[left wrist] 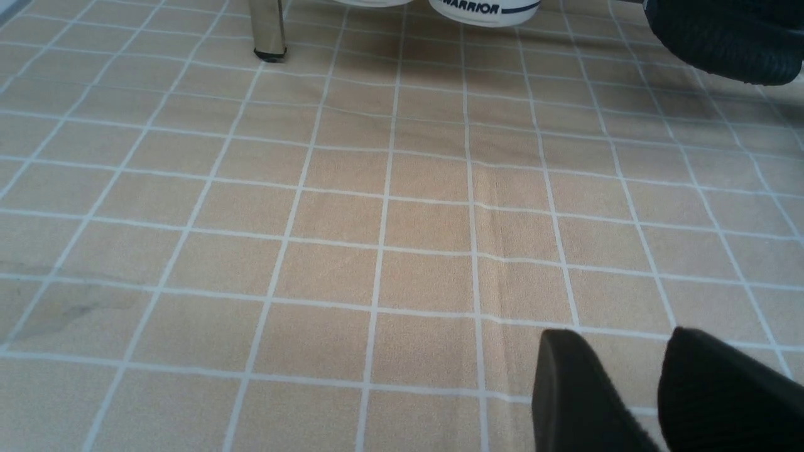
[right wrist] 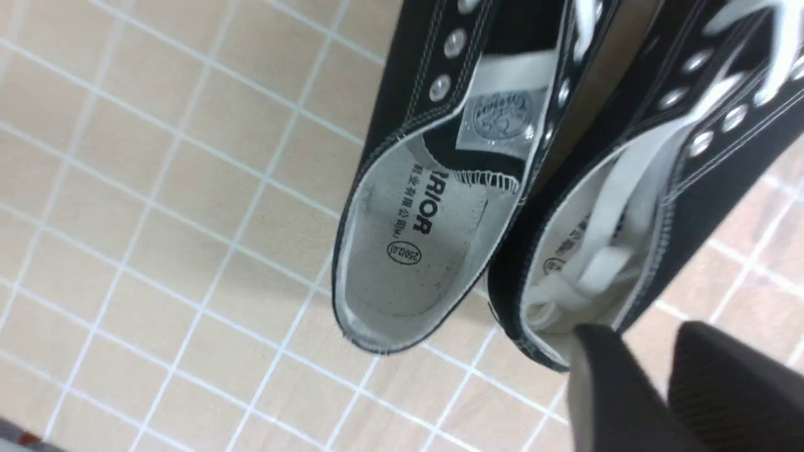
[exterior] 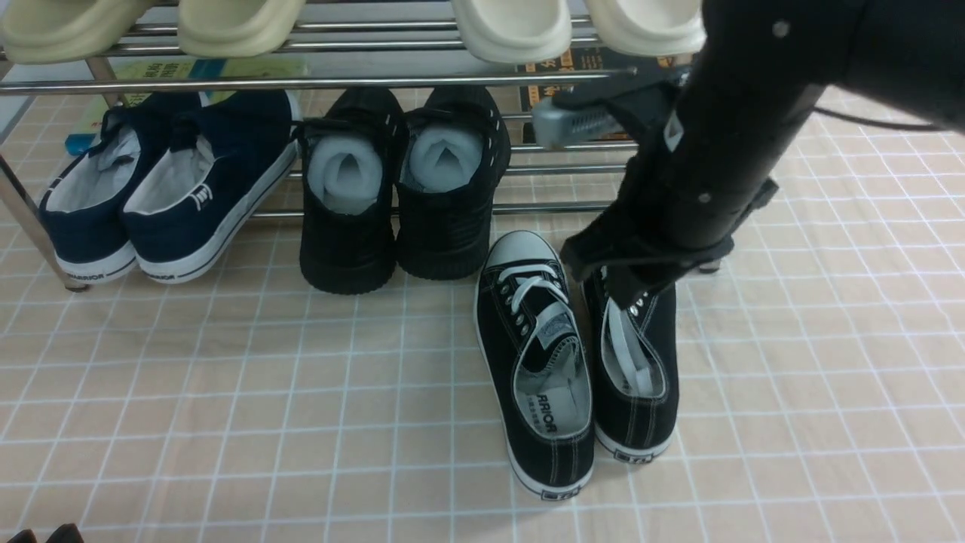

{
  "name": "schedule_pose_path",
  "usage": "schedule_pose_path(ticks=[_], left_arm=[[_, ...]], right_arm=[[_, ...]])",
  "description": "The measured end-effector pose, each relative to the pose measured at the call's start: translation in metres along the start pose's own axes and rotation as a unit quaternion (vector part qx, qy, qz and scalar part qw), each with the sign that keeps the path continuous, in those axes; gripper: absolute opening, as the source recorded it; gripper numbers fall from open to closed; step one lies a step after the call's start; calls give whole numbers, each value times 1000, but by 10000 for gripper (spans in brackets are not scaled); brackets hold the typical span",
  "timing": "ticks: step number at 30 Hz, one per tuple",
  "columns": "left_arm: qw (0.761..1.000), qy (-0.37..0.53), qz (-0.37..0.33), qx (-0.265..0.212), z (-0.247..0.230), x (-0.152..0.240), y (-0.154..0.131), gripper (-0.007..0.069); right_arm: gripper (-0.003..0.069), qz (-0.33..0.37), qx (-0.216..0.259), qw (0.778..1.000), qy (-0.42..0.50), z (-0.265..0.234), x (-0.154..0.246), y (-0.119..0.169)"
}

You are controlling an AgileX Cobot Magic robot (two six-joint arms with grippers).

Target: Take the shoes off the shelf from the light coffee tablecloth by hand.

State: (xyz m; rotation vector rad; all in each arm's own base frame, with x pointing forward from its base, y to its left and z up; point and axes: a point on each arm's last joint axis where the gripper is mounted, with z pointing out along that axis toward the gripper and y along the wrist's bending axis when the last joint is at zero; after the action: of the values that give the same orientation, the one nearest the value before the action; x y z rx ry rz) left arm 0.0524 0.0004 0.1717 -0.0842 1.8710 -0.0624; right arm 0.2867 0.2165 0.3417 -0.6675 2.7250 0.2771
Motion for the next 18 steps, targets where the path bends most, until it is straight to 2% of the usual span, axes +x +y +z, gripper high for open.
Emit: schedule_pose_path(ticks=[4,6,11,13,16,17,18], left_arm=[[1000,0,0,0,0,0,0,240],[1000,0,0,0,0,0,0,240],[1000,0,0,0,0,0,0,240],[1000,0,0,0,0,0,0,240],[1000,0,0,0,0,0,0,240],[1000,0,0,0,0,0,0,240],[1000,0,0,0,0,0,0,240]], right_arm=[[20,-12,-8,999,-49,-46,12,1],[-13,-15,-13,996,-83,-75,24,0],[-16,-22,-16,991,-130,-121,65,-4],[-16,-28,-12,988,-148,-138,97,-10],[-16,-39,-13,983,-180,-138,131,-16],[-16,-41,-19,970,-237,-137,148,-19],[-16,-41,-20,969,-242,-135,154,-20]])
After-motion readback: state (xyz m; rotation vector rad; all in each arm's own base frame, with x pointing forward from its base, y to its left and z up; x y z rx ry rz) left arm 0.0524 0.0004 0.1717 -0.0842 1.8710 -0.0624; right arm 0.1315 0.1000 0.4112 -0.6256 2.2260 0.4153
